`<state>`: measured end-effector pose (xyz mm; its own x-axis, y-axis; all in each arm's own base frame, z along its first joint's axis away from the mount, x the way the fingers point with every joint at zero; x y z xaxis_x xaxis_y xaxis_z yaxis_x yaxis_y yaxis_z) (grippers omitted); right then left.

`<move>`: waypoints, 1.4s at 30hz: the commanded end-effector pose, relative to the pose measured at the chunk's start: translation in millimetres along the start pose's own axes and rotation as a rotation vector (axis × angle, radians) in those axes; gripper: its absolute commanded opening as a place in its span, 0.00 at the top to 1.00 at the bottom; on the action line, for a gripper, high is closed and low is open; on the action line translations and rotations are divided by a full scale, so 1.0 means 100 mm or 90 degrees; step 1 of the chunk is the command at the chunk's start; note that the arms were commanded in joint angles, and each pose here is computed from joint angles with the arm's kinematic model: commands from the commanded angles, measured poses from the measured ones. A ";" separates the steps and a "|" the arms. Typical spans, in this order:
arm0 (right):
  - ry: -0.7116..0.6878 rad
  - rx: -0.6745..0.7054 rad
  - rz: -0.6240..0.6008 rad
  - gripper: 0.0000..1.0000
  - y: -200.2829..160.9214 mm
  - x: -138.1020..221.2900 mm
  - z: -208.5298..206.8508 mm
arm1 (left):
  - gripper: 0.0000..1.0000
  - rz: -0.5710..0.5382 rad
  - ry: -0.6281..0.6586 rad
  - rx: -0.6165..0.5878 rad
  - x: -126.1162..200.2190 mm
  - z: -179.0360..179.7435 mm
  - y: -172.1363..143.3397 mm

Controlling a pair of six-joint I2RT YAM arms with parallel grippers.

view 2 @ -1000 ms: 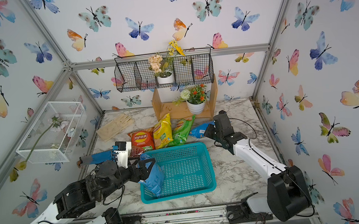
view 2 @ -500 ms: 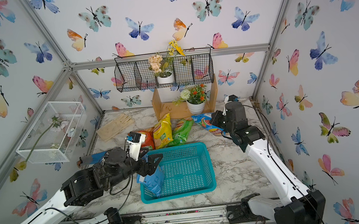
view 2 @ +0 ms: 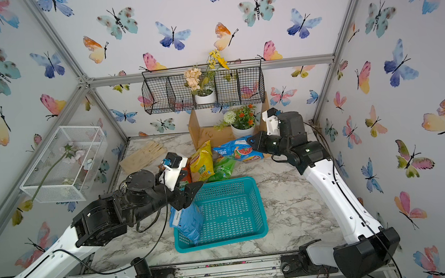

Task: Put the potato chips into the basket
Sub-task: Pick up the potato chip from the center of the board.

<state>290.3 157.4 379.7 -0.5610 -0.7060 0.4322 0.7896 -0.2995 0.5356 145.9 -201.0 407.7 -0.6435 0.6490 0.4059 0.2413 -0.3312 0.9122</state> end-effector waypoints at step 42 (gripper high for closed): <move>0.264 0.096 0.257 0.98 -0.68 -0.09 1.02 | 0.44 0.083 -0.061 -0.095 -0.37 -0.16 -0.15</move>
<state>226.2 249.2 388.4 -0.0758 -0.9184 0.3884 0.8890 0.1142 0.4433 154.4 -230.4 385.7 -0.5588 0.6570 0.5060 0.1750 -0.5030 0.8464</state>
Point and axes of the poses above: each gripper's point midway between its finger pads, its own x axis back along the fingers, its own z axis along the line the jaws close on, y = z × x, the point moved 7 cm from there along x, back along the fingers, and after that the axes turned 5 degrees about -x, right-handed, at the moved point
